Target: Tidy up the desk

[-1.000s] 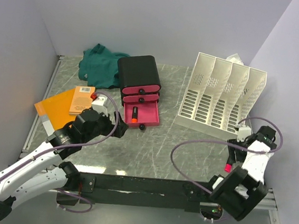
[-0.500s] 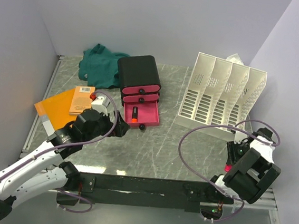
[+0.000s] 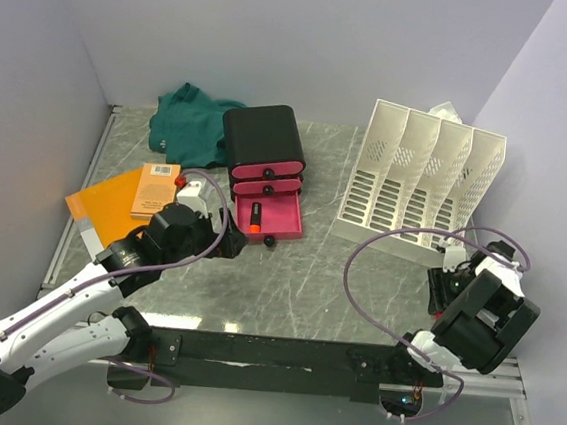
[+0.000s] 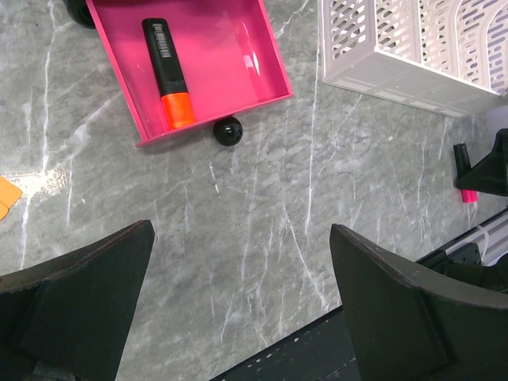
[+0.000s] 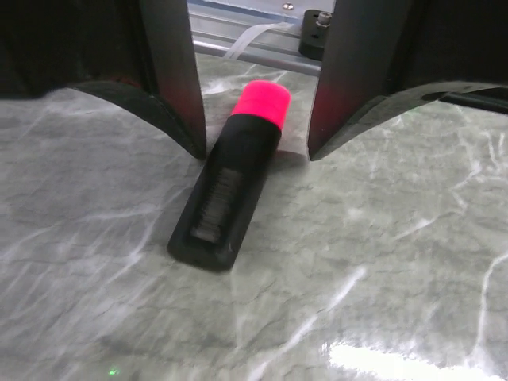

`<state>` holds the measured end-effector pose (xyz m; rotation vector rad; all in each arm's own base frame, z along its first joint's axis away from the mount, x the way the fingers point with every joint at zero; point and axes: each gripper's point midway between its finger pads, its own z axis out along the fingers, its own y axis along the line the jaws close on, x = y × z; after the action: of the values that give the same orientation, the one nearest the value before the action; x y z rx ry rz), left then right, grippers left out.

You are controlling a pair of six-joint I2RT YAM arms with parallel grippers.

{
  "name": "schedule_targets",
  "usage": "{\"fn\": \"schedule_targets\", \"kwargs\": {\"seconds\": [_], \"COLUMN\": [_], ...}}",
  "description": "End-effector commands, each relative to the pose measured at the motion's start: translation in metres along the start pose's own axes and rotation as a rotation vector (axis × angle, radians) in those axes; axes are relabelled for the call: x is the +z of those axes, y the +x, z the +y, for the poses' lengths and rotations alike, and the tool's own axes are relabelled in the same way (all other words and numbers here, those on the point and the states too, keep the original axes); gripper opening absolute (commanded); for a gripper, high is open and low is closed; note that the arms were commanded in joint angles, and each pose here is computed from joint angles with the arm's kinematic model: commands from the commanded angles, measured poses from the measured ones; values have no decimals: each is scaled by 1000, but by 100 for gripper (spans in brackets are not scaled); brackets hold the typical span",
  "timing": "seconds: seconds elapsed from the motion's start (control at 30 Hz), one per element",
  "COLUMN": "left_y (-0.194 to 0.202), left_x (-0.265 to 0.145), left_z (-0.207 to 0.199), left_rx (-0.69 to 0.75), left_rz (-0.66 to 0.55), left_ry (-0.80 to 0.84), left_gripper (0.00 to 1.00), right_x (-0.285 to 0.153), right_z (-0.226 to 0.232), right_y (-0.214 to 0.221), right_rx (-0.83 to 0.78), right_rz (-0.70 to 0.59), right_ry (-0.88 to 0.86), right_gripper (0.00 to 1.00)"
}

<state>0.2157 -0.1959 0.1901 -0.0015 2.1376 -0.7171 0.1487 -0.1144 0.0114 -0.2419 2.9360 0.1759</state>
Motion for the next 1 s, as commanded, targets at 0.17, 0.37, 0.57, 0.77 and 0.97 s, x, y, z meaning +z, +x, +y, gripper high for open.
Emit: {"fn": "schedule_targets", "kwargs": {"seconds": [0.17, 0.37, 0.57, 0.77, 0.97], "left_y": [-17, -18, -22, -23, -19], "left_x": [-7, -9, -10, -14, -18], "left_z": [-13, -10, -6, -1, 14], "left_rx": [-36, -42, -40, -77, -116], "left_rz": [-46, -64, -81, -112, -143], "left_ry": [40, 29, 9, -1, -50], "left_gripper": [99, 99, 99, 100, 99], "right_x": [2, -13, -32, -65, -91], "right_z": [-14, 8, 59, 150, 246], "right_y": [-2, 0, -23, -90, -177], "right_rx": [-52, -163, -429, -766, -1022], "right_rz": [38, 27, -51, -216, -316], "right_ry": [70, -17, -126, -281, -308], "right_gripper": [32, 6, 0, 0, 0]}}
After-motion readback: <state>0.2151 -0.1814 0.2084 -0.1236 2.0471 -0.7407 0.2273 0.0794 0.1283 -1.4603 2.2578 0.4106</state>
